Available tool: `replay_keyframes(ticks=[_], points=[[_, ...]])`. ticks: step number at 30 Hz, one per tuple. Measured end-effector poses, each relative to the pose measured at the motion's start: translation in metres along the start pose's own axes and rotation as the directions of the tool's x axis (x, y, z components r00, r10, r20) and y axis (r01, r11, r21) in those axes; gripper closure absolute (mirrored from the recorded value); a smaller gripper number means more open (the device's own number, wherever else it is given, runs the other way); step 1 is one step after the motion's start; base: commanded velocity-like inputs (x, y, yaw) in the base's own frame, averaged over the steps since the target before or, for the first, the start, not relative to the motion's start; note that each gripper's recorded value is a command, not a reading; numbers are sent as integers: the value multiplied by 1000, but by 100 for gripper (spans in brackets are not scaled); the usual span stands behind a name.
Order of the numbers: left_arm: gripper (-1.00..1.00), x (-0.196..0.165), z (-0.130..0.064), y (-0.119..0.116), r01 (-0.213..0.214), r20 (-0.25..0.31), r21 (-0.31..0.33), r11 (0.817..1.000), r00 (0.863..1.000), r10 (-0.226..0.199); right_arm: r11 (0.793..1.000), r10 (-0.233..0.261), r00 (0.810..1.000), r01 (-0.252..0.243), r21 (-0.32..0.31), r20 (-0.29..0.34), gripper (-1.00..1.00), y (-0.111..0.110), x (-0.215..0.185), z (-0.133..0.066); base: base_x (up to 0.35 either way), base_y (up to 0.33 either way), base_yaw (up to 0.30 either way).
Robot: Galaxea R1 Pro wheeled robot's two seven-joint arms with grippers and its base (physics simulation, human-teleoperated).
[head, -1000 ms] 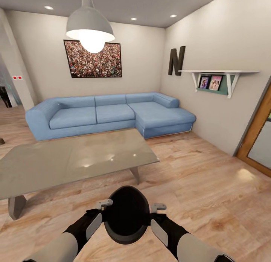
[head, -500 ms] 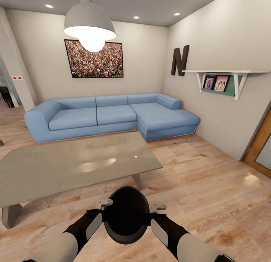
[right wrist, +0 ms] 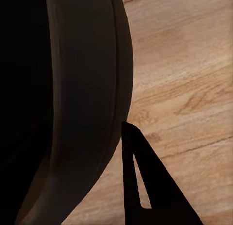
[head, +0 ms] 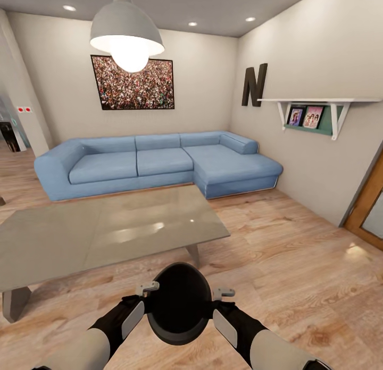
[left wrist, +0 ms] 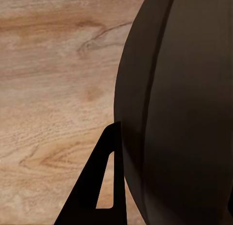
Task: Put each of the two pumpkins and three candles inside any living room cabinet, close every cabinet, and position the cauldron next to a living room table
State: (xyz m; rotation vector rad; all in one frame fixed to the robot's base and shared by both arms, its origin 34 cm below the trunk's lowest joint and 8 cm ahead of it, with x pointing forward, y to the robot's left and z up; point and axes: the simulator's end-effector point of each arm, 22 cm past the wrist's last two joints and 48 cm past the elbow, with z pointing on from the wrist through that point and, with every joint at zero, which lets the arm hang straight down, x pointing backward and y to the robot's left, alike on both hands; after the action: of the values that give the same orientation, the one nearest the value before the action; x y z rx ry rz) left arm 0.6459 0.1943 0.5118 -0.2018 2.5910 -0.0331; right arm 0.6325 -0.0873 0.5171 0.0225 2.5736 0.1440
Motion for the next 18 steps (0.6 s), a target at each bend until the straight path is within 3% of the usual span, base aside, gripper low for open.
replay_keyframes(ticks=[18], points=[[100, 23, 28, 4, 1, 0, -1, 1000, 1000, -1, 1000, 2, 1000, -2, -2, 1, 100, -4, 24, 27, 0, 0, 0]])
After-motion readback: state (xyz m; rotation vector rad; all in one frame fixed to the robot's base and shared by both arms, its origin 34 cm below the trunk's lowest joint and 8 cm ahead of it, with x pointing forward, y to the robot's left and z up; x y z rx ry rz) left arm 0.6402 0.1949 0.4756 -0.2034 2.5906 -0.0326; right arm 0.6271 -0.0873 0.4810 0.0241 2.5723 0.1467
